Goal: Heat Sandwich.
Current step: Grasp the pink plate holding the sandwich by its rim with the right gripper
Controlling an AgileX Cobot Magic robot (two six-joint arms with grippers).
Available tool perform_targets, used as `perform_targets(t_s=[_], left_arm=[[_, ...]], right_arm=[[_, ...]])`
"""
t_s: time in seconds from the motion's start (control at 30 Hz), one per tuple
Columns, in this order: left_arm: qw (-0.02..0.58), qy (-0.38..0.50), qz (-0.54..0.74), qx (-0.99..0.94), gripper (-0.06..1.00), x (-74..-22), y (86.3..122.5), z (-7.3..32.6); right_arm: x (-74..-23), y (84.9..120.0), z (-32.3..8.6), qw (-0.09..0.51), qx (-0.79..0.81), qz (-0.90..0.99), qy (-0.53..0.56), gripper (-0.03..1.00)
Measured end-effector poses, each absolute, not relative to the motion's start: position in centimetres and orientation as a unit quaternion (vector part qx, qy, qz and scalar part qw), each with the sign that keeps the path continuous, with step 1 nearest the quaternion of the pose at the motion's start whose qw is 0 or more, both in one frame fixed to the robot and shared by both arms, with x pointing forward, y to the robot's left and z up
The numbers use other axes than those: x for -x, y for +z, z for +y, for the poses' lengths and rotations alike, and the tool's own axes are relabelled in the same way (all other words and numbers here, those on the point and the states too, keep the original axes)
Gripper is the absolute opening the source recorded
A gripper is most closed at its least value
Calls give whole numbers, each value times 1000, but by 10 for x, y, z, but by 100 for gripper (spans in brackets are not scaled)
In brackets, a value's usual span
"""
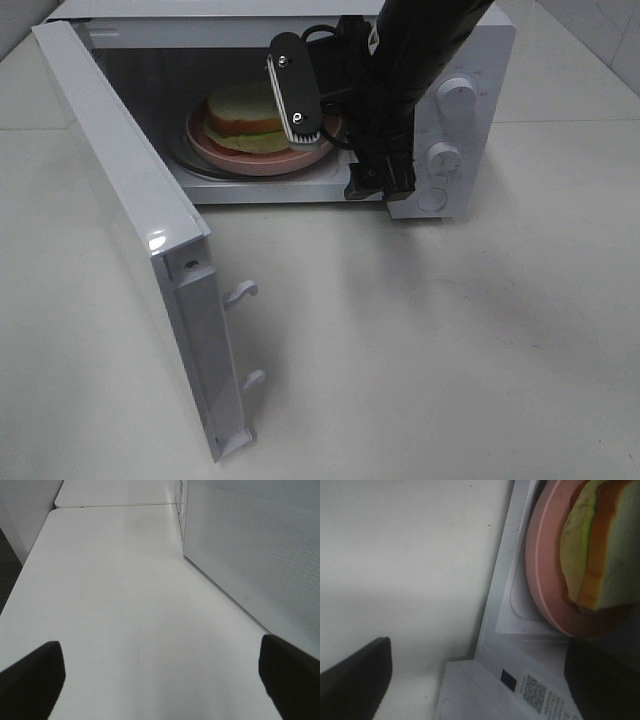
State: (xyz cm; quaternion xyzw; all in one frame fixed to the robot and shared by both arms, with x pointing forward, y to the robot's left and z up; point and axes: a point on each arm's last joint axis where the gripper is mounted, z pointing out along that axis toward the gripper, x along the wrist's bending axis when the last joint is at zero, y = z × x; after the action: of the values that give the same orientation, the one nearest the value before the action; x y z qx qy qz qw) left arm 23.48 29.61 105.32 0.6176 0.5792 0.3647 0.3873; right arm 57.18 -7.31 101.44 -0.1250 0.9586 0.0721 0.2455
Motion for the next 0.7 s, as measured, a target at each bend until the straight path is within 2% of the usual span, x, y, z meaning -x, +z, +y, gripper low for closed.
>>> perform_targets(t_s=[0.7], left_arm=[[387,365,579,-618,99,-235,1053,296]], right_arm=[[-619,964,-37,270,130,950,92,85]])
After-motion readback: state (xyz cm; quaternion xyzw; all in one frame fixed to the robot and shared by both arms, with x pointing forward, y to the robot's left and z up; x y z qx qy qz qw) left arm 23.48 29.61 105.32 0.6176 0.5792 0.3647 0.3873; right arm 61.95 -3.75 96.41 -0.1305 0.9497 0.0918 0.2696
